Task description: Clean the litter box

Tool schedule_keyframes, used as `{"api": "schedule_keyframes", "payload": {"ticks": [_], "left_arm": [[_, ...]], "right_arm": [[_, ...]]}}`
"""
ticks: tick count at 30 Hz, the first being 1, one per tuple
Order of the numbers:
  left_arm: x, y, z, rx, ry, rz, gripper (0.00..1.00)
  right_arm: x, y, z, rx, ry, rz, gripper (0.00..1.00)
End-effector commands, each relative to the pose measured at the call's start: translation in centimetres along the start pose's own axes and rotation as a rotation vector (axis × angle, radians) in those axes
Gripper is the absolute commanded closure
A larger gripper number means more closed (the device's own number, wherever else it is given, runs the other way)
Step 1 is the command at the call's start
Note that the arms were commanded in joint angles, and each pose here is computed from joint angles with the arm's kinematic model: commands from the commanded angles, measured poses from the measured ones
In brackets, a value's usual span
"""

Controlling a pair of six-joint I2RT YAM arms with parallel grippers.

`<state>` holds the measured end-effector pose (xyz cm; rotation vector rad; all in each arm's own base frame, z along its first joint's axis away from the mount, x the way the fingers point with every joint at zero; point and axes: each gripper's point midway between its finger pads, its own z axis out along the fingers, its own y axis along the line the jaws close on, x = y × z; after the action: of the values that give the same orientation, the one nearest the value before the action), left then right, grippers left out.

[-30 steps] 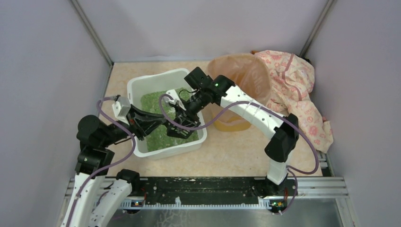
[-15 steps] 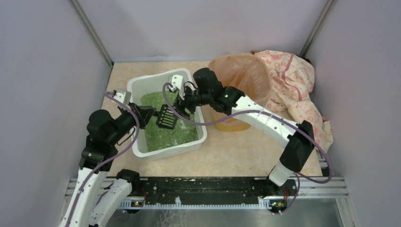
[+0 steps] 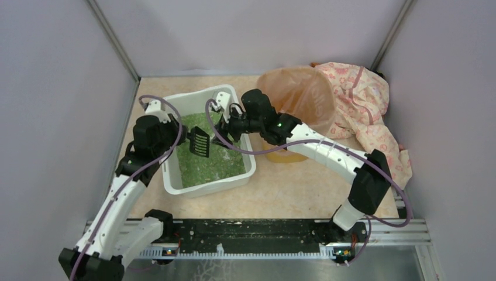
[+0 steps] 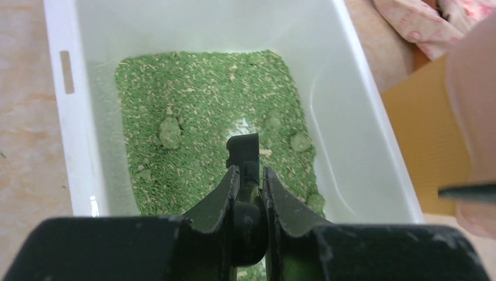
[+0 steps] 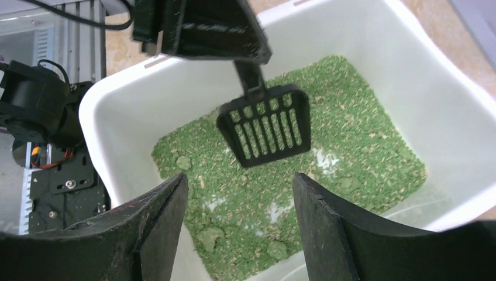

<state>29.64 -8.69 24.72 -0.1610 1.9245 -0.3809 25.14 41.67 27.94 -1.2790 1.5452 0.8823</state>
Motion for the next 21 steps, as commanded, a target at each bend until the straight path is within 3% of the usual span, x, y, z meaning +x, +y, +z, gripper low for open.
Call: {"api": "schedule_keyframes", "payload": {"ticks": [1,5,16,21], "left_arm": [[-4.0,0.6,2.2,-0.096,-0.100,-0.017,1.00],[-4.5,0.6,5.9,-0.141,-0.057,0.002,1.00],[-6.3,0.4,15.2,-0.160,-0.075,-0.050,1.00],[-4.8,0.5,18.1,-0.147,-0.010,-0.069,1.00]], "right_arm": [[-2.2,0.4,0.3,-0.006,-0.090,-0.001,0.35],[-1.4,0.2,1.5,-0.017,-0.081,0.014,0.35],[0.3,-1.3,3.6,0.030,-0.047,0.047,0.36],[0.7,-1.7,3.0,0.065,-0.046,0.045,0.36]]}}
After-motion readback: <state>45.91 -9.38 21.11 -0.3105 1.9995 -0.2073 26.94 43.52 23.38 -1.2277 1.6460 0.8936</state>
